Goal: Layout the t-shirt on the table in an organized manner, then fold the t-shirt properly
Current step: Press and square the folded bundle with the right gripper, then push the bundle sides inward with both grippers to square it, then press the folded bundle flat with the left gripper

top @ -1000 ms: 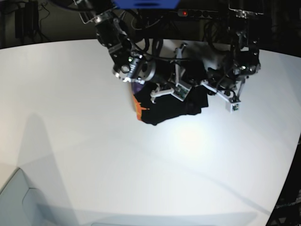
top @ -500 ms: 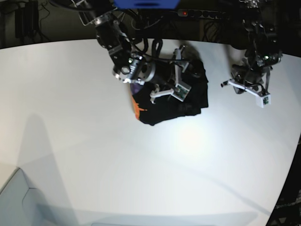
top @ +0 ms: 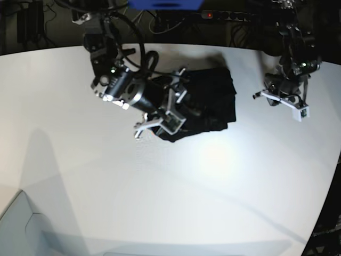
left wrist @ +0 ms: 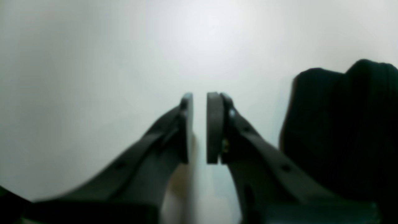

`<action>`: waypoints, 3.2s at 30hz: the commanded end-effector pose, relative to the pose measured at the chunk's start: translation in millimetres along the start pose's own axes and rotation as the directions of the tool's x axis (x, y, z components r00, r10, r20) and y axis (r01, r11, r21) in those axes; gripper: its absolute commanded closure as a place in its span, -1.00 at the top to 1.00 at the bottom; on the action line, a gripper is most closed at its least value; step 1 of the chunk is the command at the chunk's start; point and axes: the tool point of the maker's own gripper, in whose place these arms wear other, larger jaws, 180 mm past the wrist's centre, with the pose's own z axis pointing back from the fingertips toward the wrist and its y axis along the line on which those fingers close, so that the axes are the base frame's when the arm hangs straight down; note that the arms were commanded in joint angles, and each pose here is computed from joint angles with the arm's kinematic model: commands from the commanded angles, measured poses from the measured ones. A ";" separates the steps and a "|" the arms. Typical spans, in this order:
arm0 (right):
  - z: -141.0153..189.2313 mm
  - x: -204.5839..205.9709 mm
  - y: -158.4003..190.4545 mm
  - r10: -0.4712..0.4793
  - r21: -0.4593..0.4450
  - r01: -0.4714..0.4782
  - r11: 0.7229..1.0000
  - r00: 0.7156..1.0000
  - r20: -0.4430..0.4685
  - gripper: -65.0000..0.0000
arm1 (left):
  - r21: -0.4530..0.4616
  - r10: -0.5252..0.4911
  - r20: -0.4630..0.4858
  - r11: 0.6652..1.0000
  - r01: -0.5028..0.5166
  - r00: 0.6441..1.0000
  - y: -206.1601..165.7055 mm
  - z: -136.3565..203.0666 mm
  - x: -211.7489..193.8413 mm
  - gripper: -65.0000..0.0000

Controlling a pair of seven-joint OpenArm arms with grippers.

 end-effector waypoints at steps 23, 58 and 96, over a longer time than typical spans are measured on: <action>-20.4 -70.2 -9.7 -0.188 0.009 0.190 0.982 0.977 -0.100 -1.00 | -0.006 -0.005 0.049 1.000 0.006 0.999 -1.6 2.9 15.4 -0.75; 34.3 6.9 -39.9 -0.048 -0.144 0.062 0.988 0.994 0.099 -0.04 | -0.379 0.237 -0.014 0.898 -0.224 0.971 -68.6 37.2 18.8 0.64; 115.1 -25.4 -130.8 -0.087 -0.463 0.098 0.881 0.995 0.045 -0.03 | -0.376 -0.199 -0.231 0.921 0.101 0.953 -147.0 -53.5 -53.9 -0.99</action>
